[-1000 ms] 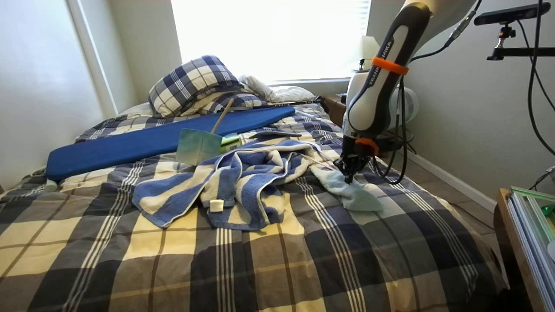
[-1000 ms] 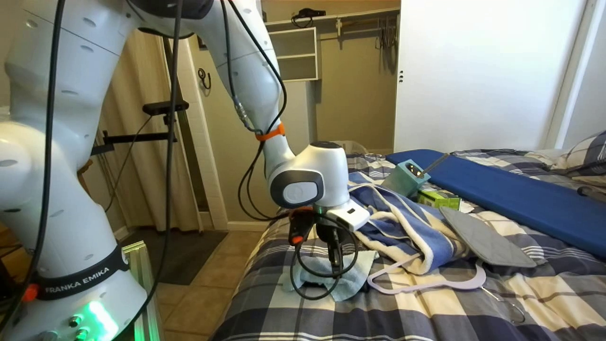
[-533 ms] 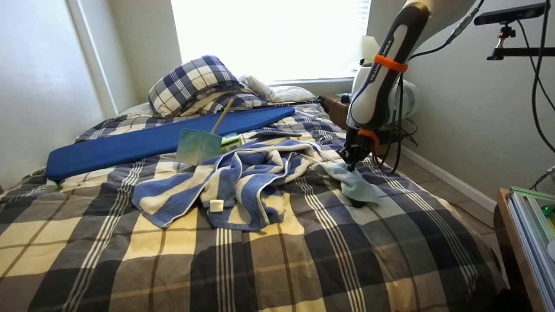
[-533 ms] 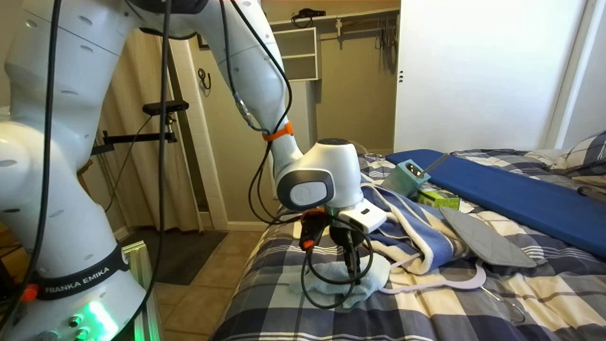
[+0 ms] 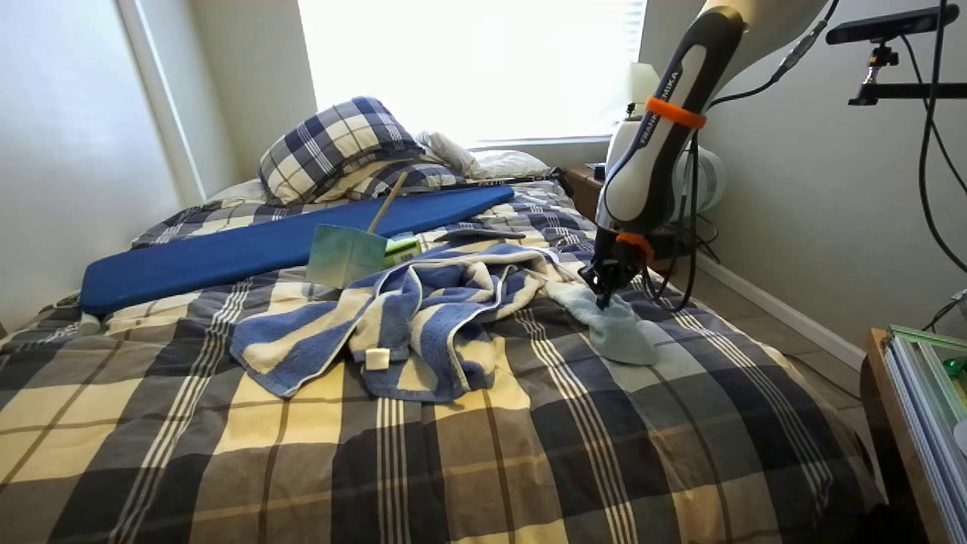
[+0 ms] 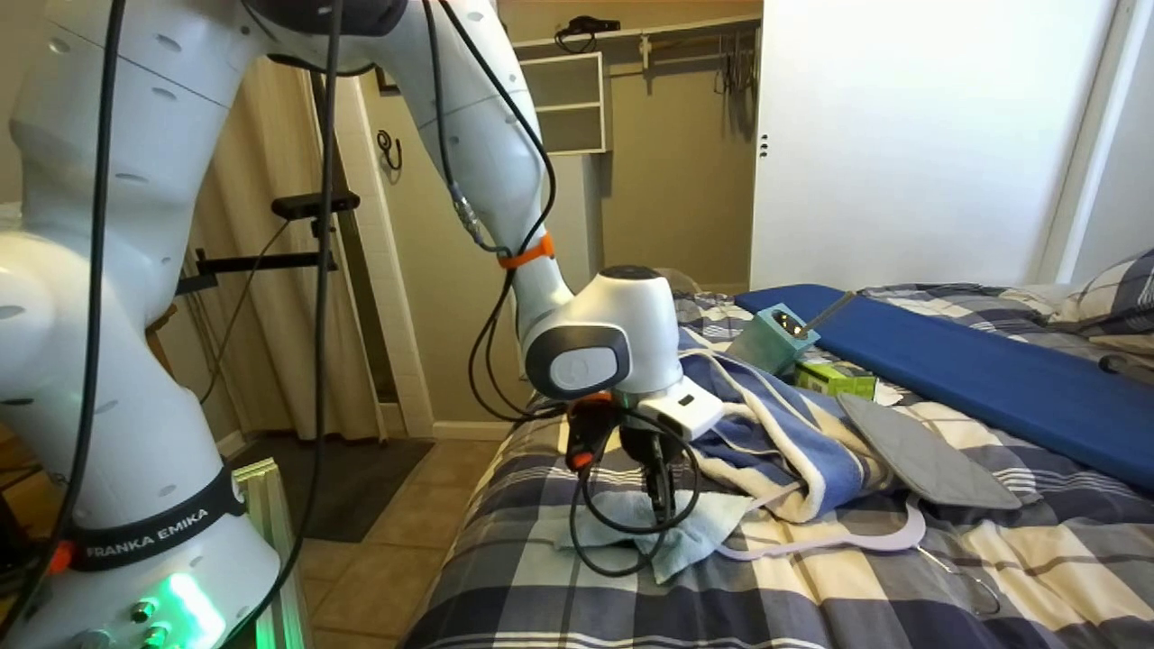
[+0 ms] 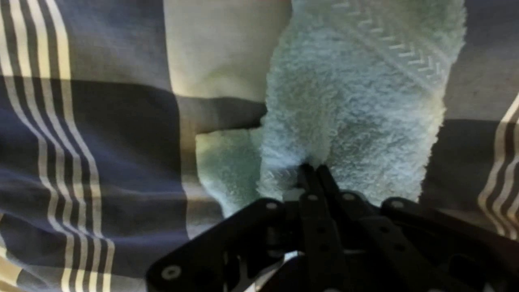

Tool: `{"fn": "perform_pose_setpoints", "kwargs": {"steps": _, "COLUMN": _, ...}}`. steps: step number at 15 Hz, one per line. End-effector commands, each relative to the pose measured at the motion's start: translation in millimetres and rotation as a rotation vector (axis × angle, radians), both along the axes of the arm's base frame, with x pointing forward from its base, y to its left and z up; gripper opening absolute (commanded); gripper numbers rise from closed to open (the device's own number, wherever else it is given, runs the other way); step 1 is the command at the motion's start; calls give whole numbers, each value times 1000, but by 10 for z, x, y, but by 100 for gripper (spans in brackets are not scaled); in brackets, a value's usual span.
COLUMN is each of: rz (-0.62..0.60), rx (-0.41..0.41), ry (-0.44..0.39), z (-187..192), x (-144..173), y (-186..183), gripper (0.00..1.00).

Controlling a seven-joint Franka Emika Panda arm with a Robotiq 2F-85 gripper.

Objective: Use the small towel to wipe the remote control.

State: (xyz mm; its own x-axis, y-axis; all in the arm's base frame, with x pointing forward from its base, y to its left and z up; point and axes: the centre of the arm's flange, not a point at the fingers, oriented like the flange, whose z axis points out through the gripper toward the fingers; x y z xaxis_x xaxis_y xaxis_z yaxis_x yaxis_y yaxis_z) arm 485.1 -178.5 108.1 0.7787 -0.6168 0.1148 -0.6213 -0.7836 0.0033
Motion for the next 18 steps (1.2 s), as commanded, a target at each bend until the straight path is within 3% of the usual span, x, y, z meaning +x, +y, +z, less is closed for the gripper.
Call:
{"fn": "perform_pose_setpoints", "kwargs": {"steps": 1, "rz": 38, "rx": 64, "ry": 115, "z": -85, "x": -8, "y": 229, "gripper": 1}}
{"fn": "perform_pose_setpoints", "kwargs": {"steps": 5, "rz": 50, "rx": 103, "ry": 303, "z": -100, "x": -168, "y": 405, "gripper": 1}}
{"fn": "perform_pose_setpoints", "kwargs": {"steps": 8, "rz": 95, "rx": 132, "ry": 359, "z": -119, "x": -244, "y": 504, "gripper": 1}}
{"fn": "perform_pose_setpoints", "kwargs": {"steps": 11, "rz": 148, "rx": 159, "ry": 360, "z": -95, "x": -243, "y": 609, "gripper": 1}}
{"fn": "perform_pose_setpoints", "kwargs": {"steps": 14, "rz": 196, "rx": 128, "ry": 321, "z": -40, "x": -208, "y": 677, "gripper": 1}}
{"fn": "perform_pose_setpoints", "kwargs": {"steps": 16, "rz": 171, "rx": 61, "ry": 296, "z": -23, "x": -172, "y": 627, "gripper": 1}}
{"fn": "perform_pose_setpoints", "kwargs": {"steps": 18, "rz": 175, "rx": 73, "ry": 294, "z": 51, "x": -183, "y": 627, "gripper": 1}}
